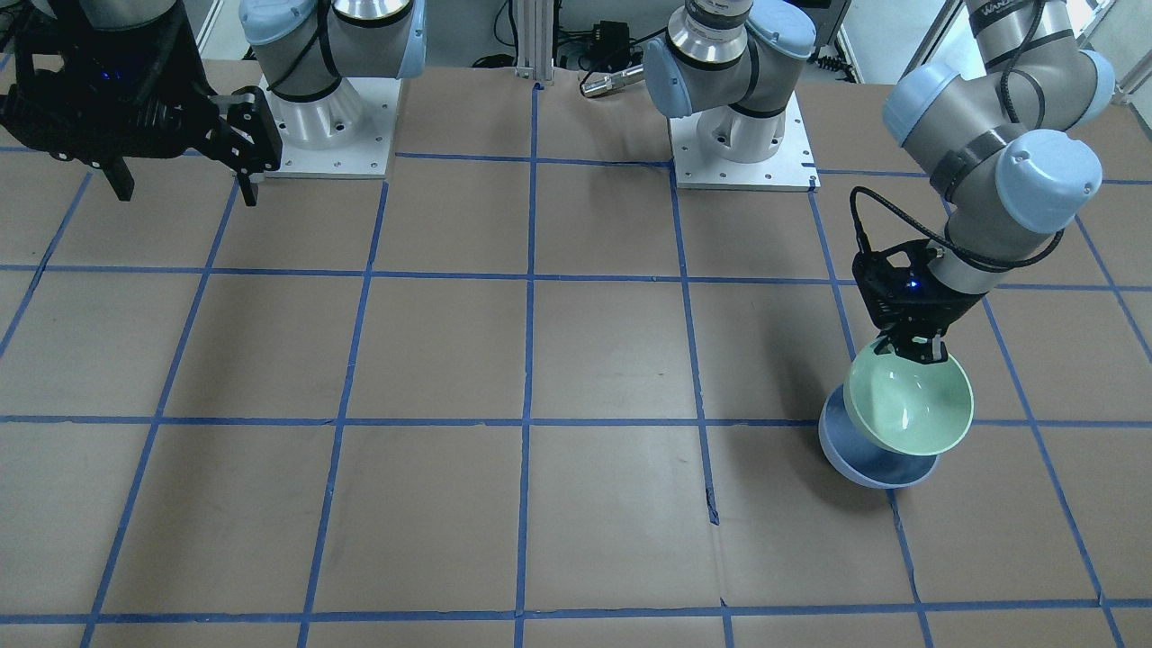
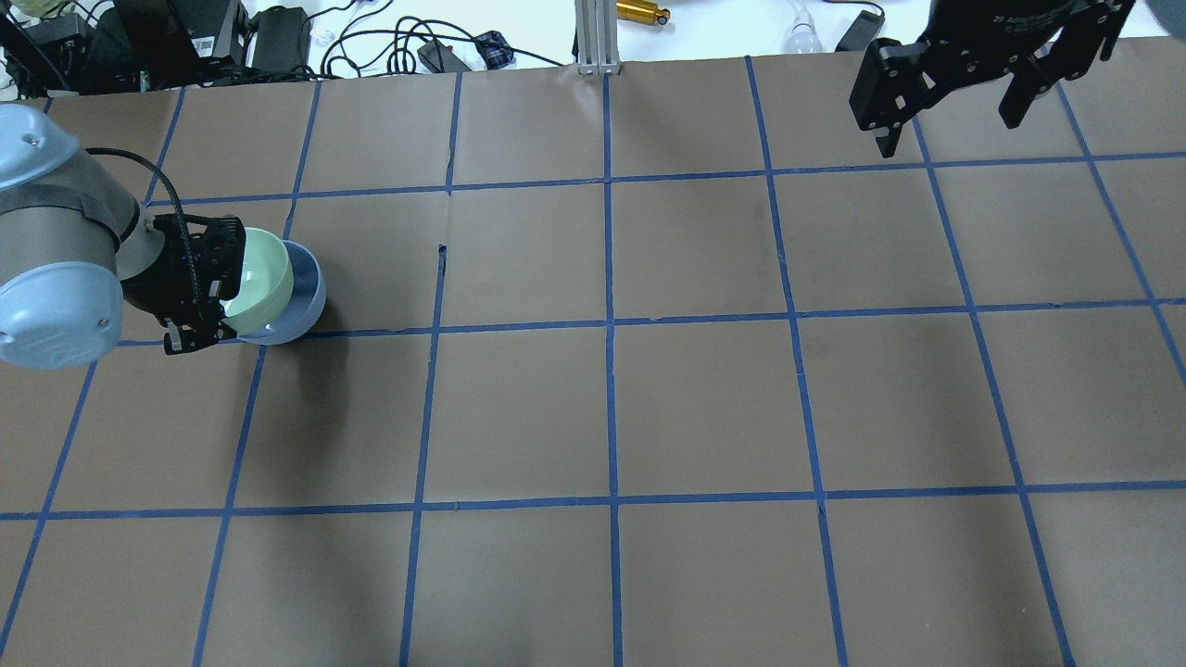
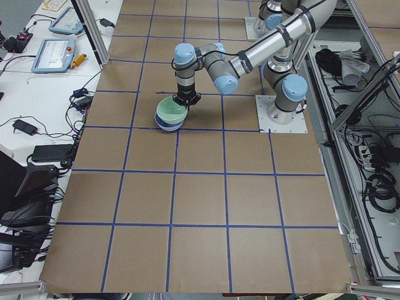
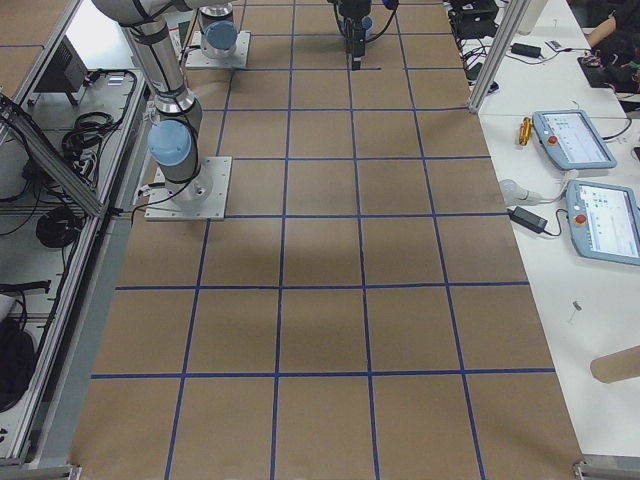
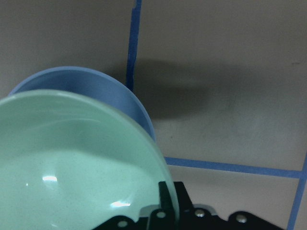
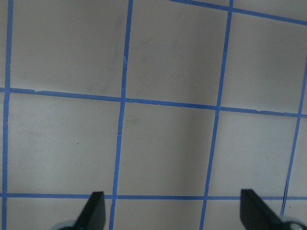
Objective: Stack green bowl on blue bowl
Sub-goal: 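Lower the green bowl into the blue bowl with the left gripper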
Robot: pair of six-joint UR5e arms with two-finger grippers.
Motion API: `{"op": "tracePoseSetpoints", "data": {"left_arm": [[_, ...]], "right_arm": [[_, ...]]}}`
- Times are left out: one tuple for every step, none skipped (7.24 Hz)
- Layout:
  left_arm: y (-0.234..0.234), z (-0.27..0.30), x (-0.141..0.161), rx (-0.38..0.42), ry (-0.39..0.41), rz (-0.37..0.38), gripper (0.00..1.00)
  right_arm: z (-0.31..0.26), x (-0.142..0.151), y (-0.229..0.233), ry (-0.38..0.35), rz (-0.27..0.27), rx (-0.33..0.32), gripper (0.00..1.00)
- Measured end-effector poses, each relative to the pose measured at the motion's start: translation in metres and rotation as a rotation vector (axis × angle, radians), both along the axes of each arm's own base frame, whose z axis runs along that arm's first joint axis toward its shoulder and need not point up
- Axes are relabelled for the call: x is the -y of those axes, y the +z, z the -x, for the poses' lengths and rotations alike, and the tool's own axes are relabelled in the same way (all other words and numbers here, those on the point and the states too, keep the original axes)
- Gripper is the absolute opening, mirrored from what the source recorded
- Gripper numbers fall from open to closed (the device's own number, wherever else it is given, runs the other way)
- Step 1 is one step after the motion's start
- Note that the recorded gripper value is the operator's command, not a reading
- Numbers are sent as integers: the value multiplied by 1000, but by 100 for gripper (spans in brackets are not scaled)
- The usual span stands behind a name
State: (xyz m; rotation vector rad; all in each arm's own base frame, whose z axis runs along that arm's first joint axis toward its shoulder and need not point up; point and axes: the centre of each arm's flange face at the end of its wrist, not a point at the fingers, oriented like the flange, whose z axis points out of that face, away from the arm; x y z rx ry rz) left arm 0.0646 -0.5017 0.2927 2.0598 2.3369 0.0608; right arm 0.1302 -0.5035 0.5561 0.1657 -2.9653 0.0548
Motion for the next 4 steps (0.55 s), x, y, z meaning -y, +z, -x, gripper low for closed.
{"op": "tracePoseSetpoints", "data": {"left_arm": [[-2,0,0,0,0,0,81],[-4,0,0,-2,2,1,81],[-5,0,1,-2,4,1,81],[-5,0,1,-2,4,2,81]], "right_arm": [[0,0,0,0,0,0,100],[0,0,0,0,0,0,100],[0,0,0,1,0,0,100],[0,0,0,1,0,0,100]]}}
